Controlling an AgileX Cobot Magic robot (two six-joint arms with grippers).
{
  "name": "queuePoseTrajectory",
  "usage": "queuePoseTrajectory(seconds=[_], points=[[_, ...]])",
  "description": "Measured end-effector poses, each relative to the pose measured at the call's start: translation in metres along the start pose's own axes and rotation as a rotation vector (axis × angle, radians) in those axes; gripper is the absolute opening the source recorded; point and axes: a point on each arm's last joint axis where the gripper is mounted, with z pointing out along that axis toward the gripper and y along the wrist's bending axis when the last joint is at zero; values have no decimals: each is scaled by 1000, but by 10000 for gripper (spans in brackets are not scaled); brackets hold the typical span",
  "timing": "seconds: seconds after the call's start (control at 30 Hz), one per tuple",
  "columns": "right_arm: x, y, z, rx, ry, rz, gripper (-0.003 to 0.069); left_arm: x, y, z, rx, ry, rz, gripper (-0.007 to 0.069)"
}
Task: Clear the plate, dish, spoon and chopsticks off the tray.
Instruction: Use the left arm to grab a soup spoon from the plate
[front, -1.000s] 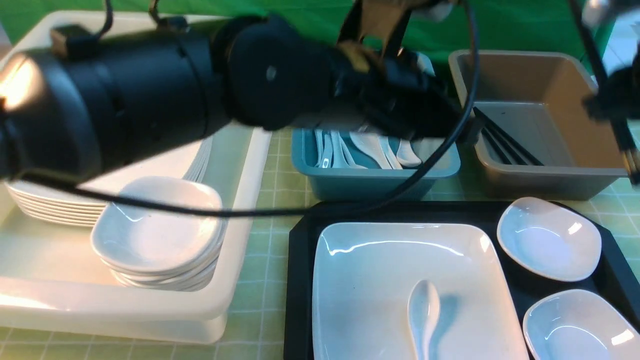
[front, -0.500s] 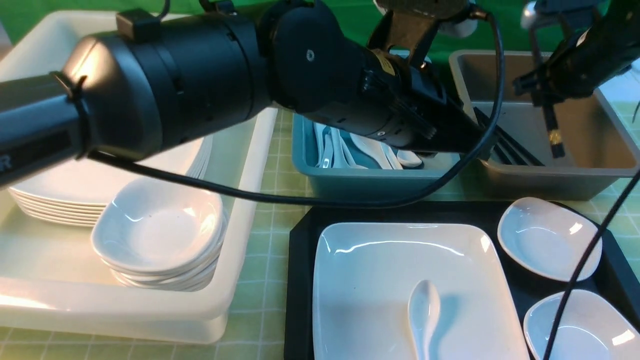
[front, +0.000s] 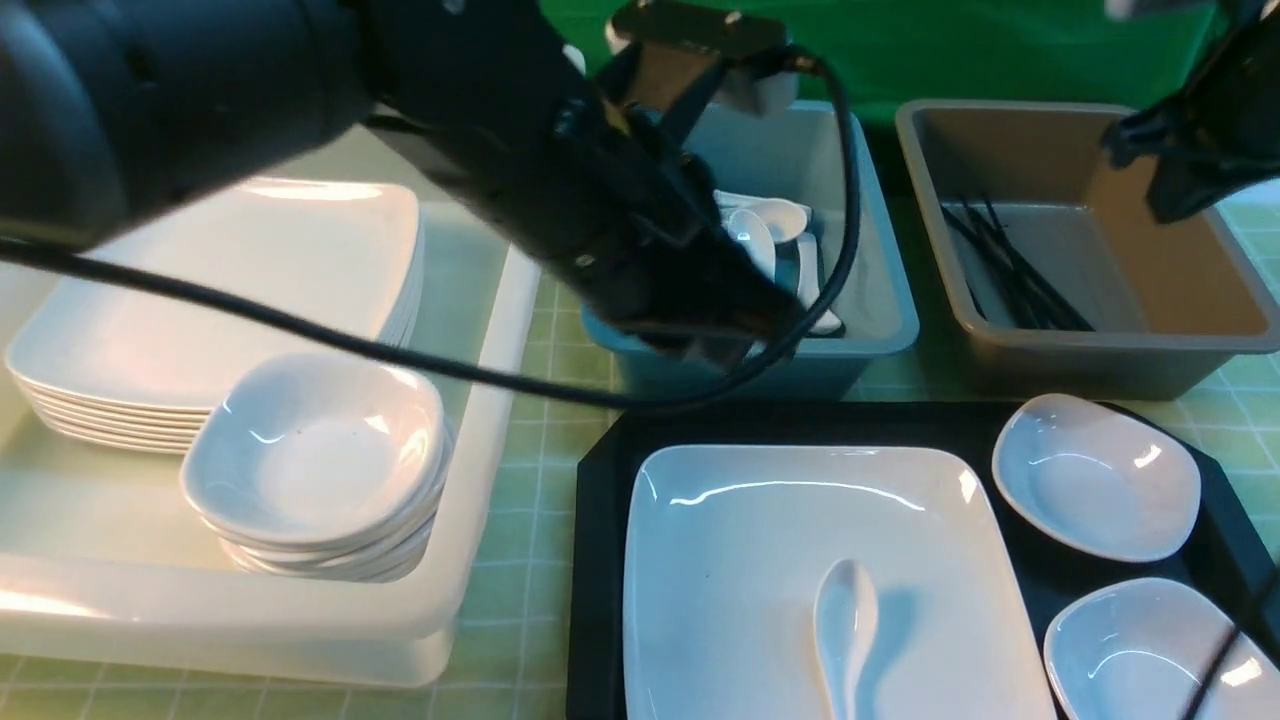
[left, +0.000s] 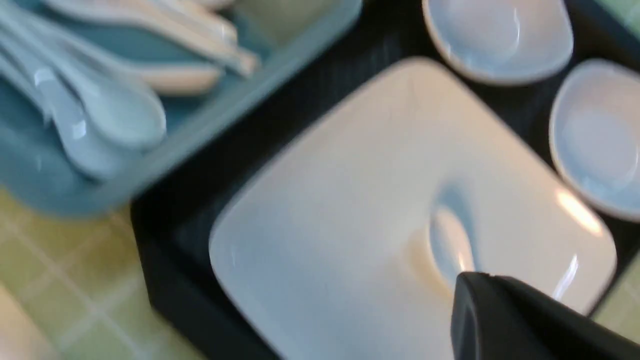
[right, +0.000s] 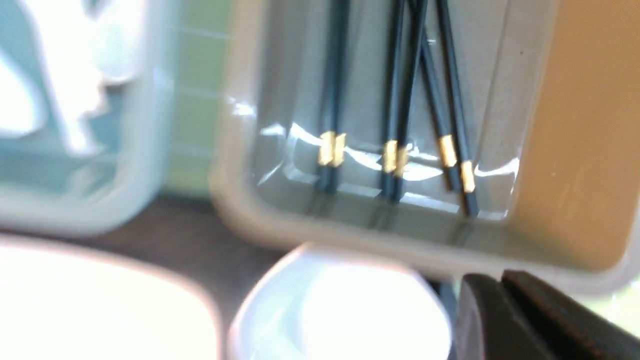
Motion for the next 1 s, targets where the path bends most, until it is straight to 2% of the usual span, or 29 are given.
queuePoseTrajectory(seconds=[0.13, 0.2, 0.3, 0.4, 0.53, 0.6, 0.67, 0.73, 0.8, 0.87, 1.0], points=[[51, 38, -44, -49, -8, -64, 30, 25, -20, 14, -2, 136, 18, -19], [77, 52, -50, -72, -5, -93, 45, 37, -34, 27, -10, 191, -4, -19], [112, 62, -53, -95, -18, -97, 71, 48, -57, 49, -4, 259, -47, -16], [132, 58, -65, -99, -49, -56, 85, 53, -74, 74, 5, 279, -51, 7], [147, 52, -81, -88, -79, -36, 90, 60, -90, 104, 11, 291, -39, 104], [154, 48, -92, -72, -89, -42, 95, 67, -94, 128, 1, 316, -58, 251], [158, 45, -98, -57, -100, -46, 99, 70, -94, 140, -9, 329, -80, 335], [161, 42, -104, -35, -118, -53, 104, 73, -92, 152, -15, 331, -97, 465], [163, 40, -109, -17, -137, -59, 105, 75, -92, 162, -17, 326, -101, 531], [165, 38, -111, -5, -146, -64, 107, 76, -91, 166, -19, 326, -108, 557], [165, 37, -112, 11, -149, -70, 113, 77, -90, 170, -31, 323, -126, 545]])
